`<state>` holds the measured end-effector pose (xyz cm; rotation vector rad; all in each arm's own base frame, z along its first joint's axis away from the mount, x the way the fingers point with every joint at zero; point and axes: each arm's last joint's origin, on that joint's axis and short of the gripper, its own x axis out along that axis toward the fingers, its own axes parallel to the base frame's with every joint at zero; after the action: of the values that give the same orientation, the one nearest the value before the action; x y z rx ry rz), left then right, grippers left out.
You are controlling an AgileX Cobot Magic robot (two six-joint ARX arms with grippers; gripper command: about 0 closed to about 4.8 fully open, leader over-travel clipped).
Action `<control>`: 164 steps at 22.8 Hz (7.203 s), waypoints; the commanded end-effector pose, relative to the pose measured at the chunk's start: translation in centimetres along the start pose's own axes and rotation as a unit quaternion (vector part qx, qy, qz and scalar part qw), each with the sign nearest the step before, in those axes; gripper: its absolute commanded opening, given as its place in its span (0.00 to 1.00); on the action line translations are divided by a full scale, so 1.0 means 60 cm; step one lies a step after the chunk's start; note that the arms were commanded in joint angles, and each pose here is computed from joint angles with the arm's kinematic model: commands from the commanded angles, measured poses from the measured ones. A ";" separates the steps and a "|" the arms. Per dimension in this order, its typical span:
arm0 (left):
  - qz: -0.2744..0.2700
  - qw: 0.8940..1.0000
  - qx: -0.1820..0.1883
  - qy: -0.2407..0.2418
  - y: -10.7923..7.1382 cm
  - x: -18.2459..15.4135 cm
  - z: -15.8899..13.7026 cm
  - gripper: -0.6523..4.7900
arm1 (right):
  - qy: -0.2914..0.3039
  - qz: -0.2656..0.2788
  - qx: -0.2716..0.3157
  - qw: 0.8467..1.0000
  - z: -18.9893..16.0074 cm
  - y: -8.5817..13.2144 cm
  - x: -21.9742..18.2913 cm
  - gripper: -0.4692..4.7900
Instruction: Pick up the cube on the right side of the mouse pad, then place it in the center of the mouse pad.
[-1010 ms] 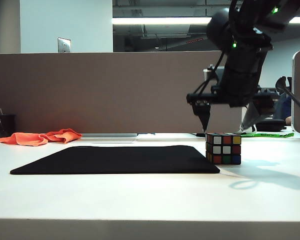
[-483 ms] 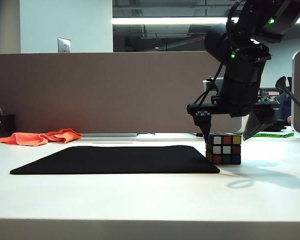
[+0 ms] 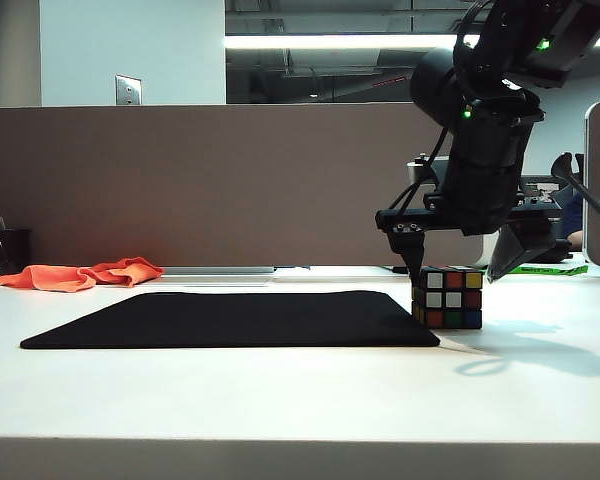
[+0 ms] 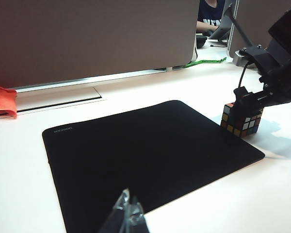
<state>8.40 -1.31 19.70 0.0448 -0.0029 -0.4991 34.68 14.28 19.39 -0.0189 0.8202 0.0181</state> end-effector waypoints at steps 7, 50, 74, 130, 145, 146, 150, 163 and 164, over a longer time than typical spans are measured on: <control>0.000 1.000 0.001 -0.006 0.000 -0.001 0.005 0.11 | 0.016 0.000 0.003 1.000 -0.005 -0.005 0.019 1.00; 0.001 1.000 -0.003 -0.005 0.000 -0.001 0.004 0.11 | -0.112 0.167 -0.044 0.979 0.059 0.198 -0.085 0.60; 0.001 1.000 -0.010 -0.003 0.000 -0.001 0.003 0.11 | -0.090 0.164 0.023 0.982 0.042 0.290 -0.029 0.61; -0.001 1.000 -0.019 -0.003 0.000 -0.001 0.003 0.11 | -0.067 0.175 0.030 0.982 0.040 0.271 0.022 0.71; -0.001 1.000 -0.019 -0.003 0.000 -0.001 0.003 0.11 | -0.102 0.192 0.043 0.975 0.053 0.275 0.017 0.79; -0.001 1.000 -0.019 -0.003 0.000 -0.001 0.003 0.11 | -0.108 0.195 0.047 0.974 0.057 0.274 0.017 0.79; -0.001 1.000 -0.019 -0.003 0.000 -0.001 0.003 0.11 | -0.135 0.195 0.066 0.969 0.085 0.251 0.005 0.79; 0.001 1.000 -0.021 -0.007 0.000 -0.001 0.005 0.11 | -0.256 0.110 -0.003 0.960 0.203 0.100 -0.121 0.09; 0.001 1.000 -0.020 -0.007 0.000 -0.001 0.005 0.11 | -0.258 0.099 -0.014 0.961 0.205 0.095 -0.129 0.09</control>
<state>8.40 -1.31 19.61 -0.0020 0.0173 -0.4986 38.68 20.59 32.54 0.1173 0.3125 0.2274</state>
